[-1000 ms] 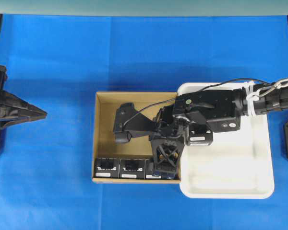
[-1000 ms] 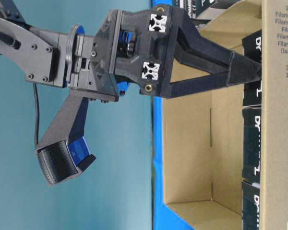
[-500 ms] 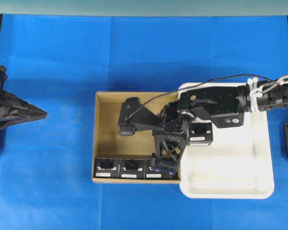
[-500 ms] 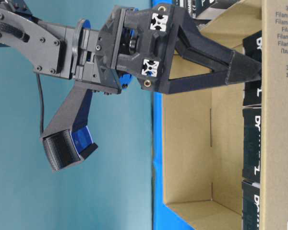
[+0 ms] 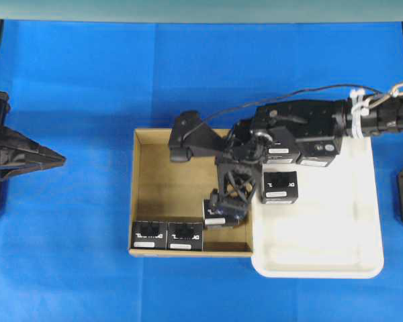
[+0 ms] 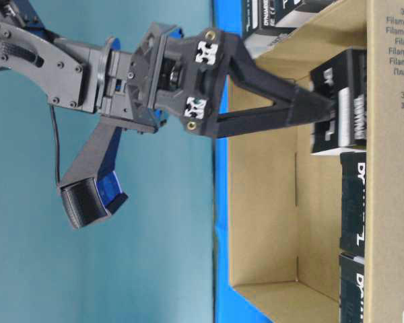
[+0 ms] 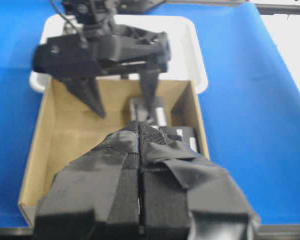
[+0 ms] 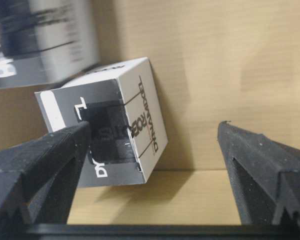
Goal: Pick the box from inside the cardboard box.
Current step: 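Close the right gripper on the box and lift it, then set the box down in the middle of the cardboard box and release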
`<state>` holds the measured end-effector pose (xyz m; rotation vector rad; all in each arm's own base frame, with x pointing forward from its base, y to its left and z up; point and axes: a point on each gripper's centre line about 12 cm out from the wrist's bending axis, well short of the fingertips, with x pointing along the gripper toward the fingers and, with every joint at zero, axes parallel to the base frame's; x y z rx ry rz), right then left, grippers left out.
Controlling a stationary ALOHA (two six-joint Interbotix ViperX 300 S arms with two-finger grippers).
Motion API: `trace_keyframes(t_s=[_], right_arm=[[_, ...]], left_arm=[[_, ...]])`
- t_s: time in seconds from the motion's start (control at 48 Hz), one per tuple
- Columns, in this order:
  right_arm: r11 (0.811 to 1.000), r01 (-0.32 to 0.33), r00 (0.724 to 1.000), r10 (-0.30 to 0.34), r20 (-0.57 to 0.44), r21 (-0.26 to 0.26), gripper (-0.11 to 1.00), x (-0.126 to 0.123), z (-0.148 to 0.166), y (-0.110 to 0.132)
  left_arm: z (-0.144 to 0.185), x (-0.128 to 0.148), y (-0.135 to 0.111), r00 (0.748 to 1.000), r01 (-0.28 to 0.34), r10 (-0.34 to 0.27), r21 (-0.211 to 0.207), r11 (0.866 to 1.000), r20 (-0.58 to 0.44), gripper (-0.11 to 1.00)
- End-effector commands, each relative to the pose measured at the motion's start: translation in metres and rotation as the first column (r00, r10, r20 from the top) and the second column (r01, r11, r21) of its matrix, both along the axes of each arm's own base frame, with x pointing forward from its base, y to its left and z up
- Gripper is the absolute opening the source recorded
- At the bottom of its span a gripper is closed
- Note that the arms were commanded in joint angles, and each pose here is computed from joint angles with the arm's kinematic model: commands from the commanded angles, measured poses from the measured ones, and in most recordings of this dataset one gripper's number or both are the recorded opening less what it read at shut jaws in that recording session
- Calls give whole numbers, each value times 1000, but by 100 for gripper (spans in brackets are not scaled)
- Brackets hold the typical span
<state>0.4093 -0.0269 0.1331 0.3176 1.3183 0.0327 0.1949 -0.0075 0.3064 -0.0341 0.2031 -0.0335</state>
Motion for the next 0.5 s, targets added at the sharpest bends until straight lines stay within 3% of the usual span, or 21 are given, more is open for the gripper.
trace_keyframes(t_s=[0.0, 0.479], right_arm=[[1000, 10, 1000, -10, -15, -22, 99, -4, -5, -12], [996, 75, 997, -77, -29, -48, 99, -15, -8, -47]], left_arm=[[12, 2, 0, 999, -2, 2, -1, 1000, 34, -7], [12, 2, 0, 999, -2, 2, -1, 1000, 34, -7]])
